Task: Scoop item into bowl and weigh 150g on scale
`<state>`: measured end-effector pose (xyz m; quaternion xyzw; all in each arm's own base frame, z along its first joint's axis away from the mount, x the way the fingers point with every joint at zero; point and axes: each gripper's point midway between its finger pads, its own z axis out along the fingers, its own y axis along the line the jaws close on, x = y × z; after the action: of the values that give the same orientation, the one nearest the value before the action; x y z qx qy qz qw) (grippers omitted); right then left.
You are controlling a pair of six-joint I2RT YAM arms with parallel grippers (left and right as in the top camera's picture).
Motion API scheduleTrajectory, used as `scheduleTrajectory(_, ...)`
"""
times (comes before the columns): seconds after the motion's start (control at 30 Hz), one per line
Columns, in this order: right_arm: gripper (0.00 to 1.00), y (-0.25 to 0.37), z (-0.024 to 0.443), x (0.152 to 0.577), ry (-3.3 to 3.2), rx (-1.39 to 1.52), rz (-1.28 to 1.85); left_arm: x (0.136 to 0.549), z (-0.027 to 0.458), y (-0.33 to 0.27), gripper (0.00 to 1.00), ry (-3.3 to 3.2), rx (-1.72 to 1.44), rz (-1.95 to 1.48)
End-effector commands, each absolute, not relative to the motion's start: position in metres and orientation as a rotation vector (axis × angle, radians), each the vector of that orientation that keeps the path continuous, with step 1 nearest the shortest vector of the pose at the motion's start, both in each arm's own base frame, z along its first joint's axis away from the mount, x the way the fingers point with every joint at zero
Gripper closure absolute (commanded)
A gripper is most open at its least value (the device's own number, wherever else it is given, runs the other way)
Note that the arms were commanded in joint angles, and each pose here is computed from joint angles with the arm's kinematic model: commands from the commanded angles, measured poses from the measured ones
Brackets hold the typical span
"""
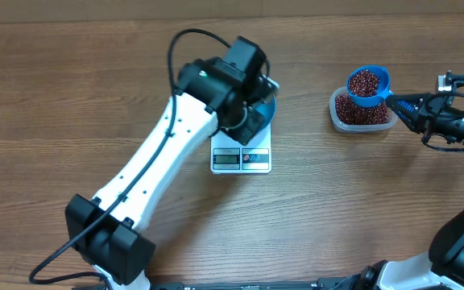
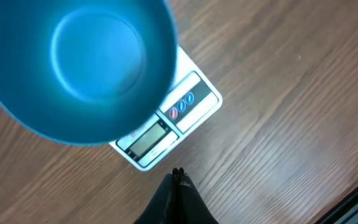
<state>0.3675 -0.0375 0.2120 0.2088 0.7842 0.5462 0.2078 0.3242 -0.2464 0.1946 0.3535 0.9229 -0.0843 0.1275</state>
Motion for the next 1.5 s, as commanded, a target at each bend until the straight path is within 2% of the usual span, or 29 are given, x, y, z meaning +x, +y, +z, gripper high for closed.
scheduleTrajectory(0.0, 0.96, -0.039, 0.218, 0.369, 2.16, 0.551, 1.525, 0.313, 0.216, -0.248, 0.95, 2.556, 1.19, -0.118)
scheduleTrajectory(0.27, 0.96, -0.039, 0.217, 0.369, 2.165, 0.557, 1.525, 0.283, 0.28, -0.236, 0.96, 2.346, 1.173, -0.164)
scheduleTrajectory(0.37, 0.96, -0.04, 0.216, 0.369, 2.17, 0.56, 1.518, 0.273, 0.283, -0.228, 0.96, 2.296, 1.14, -0.181)
scheduleTrajectory(0.53, 0.96, -0.04, 0.216, 0.369, 2.17, 0.559, 1.517, 0.258, 0.248, -0.226, 0.96, 2.248, 1.089, -0.276)
scheduleTrajectory(0.87, 0.96, -0.039, 0.216, 0.368, 2.171, 0.564, 1.521, 0.269, 0.133, -0.234, 0.96, 2.384, 1.141, -0.232)
scheduleTrajectory(1.07, 0.96, -0.039, 0.216, 0.368, 2.172, 0.564, 1.52, 0.276, 0.088, -0.24, 0.96, 2.478, 1.183, -0.204)
scheduleTrajectory(1.27, 0.96, -0.041, 0.211, 0.368, 2.198, 0.577, 1.485, 0.279, 0.059, -0.243, 0.96, 2.528, 1.205, -0.188)
scheduleTrajectory(1.47, 0.96, -0.041, 0.21, 0.368, 2.199, 0.578, 1.484, 0.291, 0.062, -0.252, 0.96, 2.475, 1.18, -0.2)
